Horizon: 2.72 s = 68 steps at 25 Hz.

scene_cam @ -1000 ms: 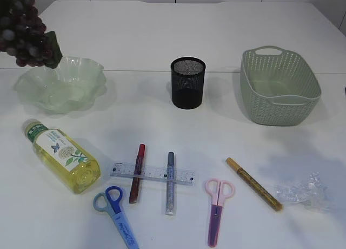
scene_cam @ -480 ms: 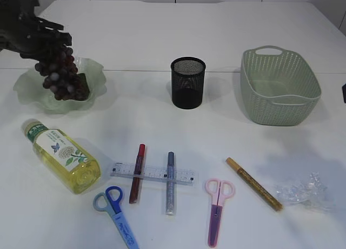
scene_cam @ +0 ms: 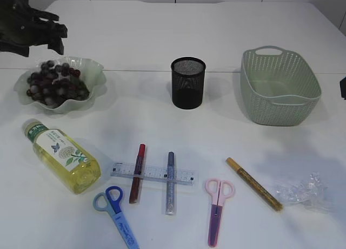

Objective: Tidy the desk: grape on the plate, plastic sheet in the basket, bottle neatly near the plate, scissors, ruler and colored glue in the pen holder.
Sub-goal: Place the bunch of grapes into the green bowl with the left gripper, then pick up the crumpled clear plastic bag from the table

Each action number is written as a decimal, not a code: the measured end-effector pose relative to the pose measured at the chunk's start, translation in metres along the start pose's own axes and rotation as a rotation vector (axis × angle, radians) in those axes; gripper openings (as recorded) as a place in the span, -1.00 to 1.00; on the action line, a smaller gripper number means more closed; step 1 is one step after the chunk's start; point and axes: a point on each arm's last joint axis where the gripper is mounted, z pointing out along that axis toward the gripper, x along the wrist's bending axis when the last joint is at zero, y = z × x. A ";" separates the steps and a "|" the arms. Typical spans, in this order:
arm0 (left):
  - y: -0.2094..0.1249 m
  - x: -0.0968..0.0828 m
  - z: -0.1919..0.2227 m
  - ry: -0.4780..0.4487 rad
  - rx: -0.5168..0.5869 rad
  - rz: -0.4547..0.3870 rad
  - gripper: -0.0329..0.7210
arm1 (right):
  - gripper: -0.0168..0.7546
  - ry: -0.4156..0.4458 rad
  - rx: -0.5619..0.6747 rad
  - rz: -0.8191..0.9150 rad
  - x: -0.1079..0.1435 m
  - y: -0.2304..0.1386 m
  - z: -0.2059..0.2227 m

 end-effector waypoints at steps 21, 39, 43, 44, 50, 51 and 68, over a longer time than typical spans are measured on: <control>-0.008 -0.002 -0.127 -0.099 0.264 0.132 0.44 | 0.31 0.016 0.117 0.002 0.001 -0.011 -0.001; -0.098 0.018 -0.190 -0.169 0.347 0.101 0.40 | 0.31 -0.128 0.341 -0.247 -0.009 -0.010 0.052; -0.115 0.024 -0.211 -0.174 0.320 0.101 0.40 | 0.31 -0.174 0.465 -0.469 0.002 -0.013 0.084; -0.118 0.025 -0.215 -0.176 0.312 0.101 0.40 | 0.31 -0.178 0.490 -0.513 0.003 -0.014 0.091; -0.124 0.028 -0.229 -0.182 0.278 0.101 0.40 | 0.35 -0.158 0.625 -0.584 0.008 -0.024 0.131; -0.124 0.028 -0.230 -0.182 0.276 0.102 0.40 | 0.38 -0.153 0.636 -0.594 0.010 -0.026 0.136; -0.120 0.031 -0.228 -0.155 0.221 0.146 0.38 | 0.56 -0.183 0.693 -0.679 0.004 -0.050 0.180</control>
